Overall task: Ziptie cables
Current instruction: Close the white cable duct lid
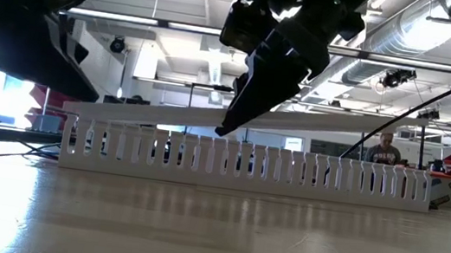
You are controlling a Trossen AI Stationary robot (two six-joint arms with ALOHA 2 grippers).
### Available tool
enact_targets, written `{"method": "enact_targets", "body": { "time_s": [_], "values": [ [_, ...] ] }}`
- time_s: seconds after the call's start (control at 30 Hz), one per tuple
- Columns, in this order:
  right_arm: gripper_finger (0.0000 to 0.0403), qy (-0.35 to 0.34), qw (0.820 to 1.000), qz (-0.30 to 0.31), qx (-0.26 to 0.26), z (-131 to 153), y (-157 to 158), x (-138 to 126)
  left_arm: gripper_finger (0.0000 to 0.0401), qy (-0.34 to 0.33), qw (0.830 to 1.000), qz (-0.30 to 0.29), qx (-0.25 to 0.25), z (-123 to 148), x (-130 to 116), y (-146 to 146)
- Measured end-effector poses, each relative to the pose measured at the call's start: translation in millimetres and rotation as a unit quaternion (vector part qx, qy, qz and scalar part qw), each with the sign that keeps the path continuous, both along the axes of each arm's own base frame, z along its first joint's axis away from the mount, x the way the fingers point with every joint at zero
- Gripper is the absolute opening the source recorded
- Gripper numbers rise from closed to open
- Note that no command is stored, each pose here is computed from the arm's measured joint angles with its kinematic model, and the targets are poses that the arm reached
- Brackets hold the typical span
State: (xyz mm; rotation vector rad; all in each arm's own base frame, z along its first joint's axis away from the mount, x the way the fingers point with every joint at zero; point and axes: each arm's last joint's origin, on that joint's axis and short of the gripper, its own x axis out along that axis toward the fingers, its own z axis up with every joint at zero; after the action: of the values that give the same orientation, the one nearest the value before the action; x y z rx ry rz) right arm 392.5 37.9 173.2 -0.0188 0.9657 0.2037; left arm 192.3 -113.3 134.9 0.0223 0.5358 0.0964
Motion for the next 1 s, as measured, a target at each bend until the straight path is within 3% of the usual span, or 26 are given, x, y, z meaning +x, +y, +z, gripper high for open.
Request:
{"method": "enact_targets", "body": {
  "time_s": [0.4,0.6,1.0],
  "values": [
    [0.0215,0.002,1.0,0.006,-0.007,-0.6,2.0,-0.7,0.0,0.013,1.0,0.008,-0.001,-12.1,4.0,-1.7],
    [0.0215,-0.005,1.0,0.01,-0.012,0.1,1.7,0.4,0.0,0.008,1.0,0.003,0.012,-7.3,2.9,-0.7],
    [0.0215,-0.018,0.999,0.023,0.016,2.0,3.1,2.5,0.0,-0.003,1.0,-0.007,-0.013,0.2,2.7,-1.6]
  ]
}}
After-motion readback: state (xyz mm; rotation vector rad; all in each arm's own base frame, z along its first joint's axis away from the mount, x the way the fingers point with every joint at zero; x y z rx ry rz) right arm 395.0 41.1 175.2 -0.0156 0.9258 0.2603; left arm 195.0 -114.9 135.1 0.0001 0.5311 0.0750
